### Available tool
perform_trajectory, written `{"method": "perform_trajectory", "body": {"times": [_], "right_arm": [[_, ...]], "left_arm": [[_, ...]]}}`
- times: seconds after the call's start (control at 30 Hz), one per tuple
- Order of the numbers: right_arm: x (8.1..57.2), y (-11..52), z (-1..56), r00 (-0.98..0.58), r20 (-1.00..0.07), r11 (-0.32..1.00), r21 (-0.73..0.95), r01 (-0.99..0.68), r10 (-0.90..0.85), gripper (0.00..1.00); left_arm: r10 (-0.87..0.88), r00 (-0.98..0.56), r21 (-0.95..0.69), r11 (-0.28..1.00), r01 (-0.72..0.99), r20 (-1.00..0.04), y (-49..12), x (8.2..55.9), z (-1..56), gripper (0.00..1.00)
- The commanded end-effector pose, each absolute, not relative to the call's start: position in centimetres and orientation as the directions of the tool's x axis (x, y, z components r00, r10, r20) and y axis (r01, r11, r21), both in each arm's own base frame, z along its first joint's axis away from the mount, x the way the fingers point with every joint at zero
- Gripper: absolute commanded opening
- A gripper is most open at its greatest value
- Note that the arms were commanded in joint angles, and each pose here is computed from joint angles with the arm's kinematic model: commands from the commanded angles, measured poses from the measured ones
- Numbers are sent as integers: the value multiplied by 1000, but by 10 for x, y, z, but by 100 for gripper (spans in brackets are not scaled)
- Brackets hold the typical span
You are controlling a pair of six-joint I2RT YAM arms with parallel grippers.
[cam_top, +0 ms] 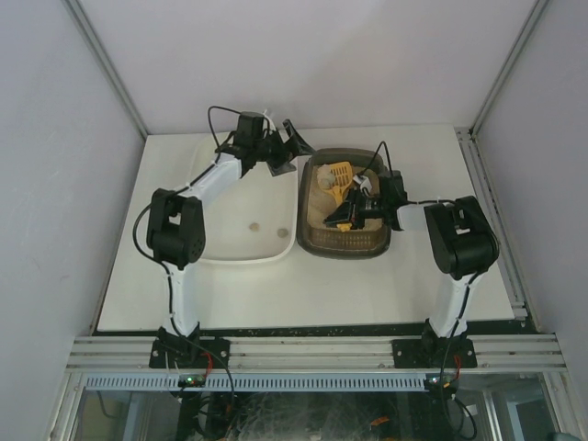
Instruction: Clean the litter box
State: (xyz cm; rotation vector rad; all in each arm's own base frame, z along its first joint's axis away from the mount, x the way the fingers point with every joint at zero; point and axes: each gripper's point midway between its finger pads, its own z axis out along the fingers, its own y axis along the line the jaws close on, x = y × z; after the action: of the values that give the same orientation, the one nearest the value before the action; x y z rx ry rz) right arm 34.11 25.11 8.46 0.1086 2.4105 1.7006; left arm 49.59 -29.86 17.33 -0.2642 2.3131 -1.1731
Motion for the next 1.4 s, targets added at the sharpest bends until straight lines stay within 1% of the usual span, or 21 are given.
{"method": "perform_trajectory", "body": {"times": [0.0, 0.1, 0.37, 0.43, 0.47, 0.53, 0.63, 0.77, 0.87, 0.93, 1.0, 1.07, 1.13, 1.23, 1.37], "right_arm": [[345, 250, 121, -956, -242, 306, 934, -183, 165, 0], [341, 248, 129, -953, -255, 300, 933, -198, 166, 0], [318, 241, 148, -945, -282, 279, 933, -228, 168, 0], [311, 234, 148, -941, -271, 268, 940, -213, 203, 0], [310, 231, 154, -929, -294, 244, 940, -238, 226, 0], [303, 225, 157, -923, -280, 197, 952, -232, 264, 0], [286, 228, 163, -930, -267, 136, 962, -239, 255, 0], [284, 217, 160, -914, -250, 133, 967, -218, 320, 0], [279, 228, 152, -931, -236, 139, 969, -204, 277, 0], [285, 222, 152, -927, -210, 116, 976, -182, 311, 0], [288, 226, 155, -923, -211, 95, 977, -190, 323, 0], [281, 242, 156, -942, -217, 87, 976, -201, 255, 0], [280, 241, 153, -945, -206, 98, 977, -187, 254, 0], [291, 223, 152, -920, -197, 96, 980, -175, 337, 0], [281, 235, 147, -941, -185, 91, 982, -165, 285, 0]], "left_arm": [[-374, -813, -766, 629, 131, -446, -287, 487, 207, 100], [-334, -816, -711, 692, 129, -472, -275, 480, 206, 100], [-219, -715, -444, 885, 142, -664, -208, 451, 247, 100], [-199, -669, -355, 929, 103, -716, -182, 440, 265, 100], [-193, -645, -323, 942, 89, -740, -171, 432, 277, 100], [-180, -585, -266, 962, 64, -791, -147, 414, 303, 100], [-147, -472, -183, 983, 32, -869, -113, 385, 339, 100], [-81, -367, -73, 997, -37, -927, -71, 345, 364, 100], [-3, -409, 31, 997, -76, -912, -50, 326, 354, 100], [46, -428, 89, 993, -81, -902, -40, 316, 347, 100], [95, -441, 142, 987, -73, -893, -32, 307, 339, 100], [152, -465, 201, 978, -56, -872, -26, 301, 329, 100], [207, -503, 249, 968, -18, -839, -20, 295, 311, 100], [230, -531, 251, 967, 34, -816, -18, 289, 294, 100], [247, -547, 246, 966, 76, -800, -21, 283, 282, 100]]}}
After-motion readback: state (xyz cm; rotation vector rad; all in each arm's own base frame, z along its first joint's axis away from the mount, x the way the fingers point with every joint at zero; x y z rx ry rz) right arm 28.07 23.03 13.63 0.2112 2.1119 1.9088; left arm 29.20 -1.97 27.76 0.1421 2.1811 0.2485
